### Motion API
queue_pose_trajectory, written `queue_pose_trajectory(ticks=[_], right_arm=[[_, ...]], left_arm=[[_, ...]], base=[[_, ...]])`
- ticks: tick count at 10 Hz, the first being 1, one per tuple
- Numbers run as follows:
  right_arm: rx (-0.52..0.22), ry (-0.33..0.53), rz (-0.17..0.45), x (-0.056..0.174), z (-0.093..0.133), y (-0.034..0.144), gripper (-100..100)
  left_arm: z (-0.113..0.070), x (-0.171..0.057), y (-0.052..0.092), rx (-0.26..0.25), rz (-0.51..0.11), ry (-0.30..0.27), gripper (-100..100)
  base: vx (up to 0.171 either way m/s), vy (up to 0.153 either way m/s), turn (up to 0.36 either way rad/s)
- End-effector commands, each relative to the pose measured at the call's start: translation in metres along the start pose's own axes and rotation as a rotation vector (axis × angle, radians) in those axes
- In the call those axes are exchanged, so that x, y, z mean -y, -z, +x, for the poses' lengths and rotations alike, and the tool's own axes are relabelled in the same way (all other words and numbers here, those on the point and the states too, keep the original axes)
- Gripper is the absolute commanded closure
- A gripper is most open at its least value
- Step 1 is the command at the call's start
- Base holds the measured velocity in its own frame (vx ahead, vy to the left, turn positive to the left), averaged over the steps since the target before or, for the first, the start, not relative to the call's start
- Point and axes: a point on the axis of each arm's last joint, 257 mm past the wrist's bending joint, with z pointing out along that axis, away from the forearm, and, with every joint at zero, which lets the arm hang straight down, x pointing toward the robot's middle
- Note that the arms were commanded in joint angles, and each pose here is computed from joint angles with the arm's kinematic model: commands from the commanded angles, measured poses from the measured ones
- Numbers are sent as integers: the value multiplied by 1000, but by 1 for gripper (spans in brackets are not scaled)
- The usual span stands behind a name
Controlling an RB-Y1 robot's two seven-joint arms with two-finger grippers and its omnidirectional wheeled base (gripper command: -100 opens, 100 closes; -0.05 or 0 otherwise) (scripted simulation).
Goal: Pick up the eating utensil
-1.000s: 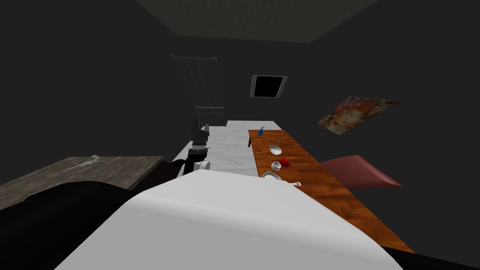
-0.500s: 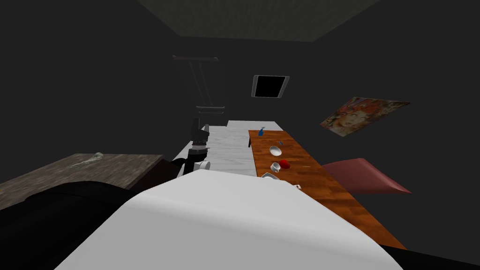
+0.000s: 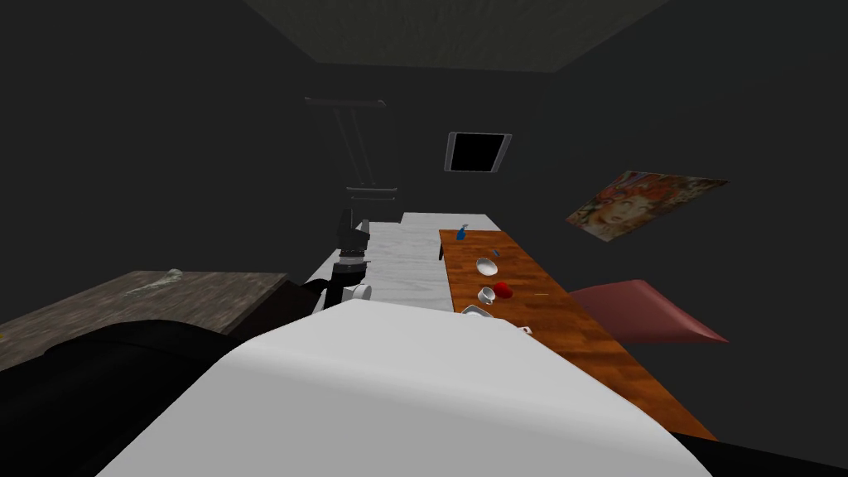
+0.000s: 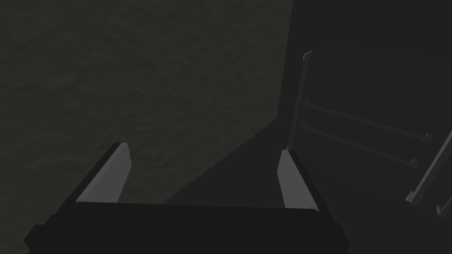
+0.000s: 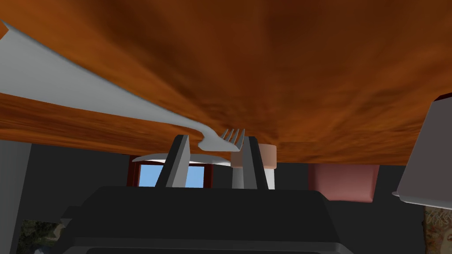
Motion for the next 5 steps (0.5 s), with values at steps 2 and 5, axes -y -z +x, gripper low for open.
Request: queue_pose_trajectory(ticks=[2, 5], right_arm=[[0, 0, 0, 0, 0, 0, 0], [-1, 14, -9, -20, -10, -8, 100]], left_arm=[[0, 0, 0, 0, 0, 0, 0], [0, 0, 0, 0, 0, 0, 0]], base=[[0, 0, 0], [-18, 55, -71]])
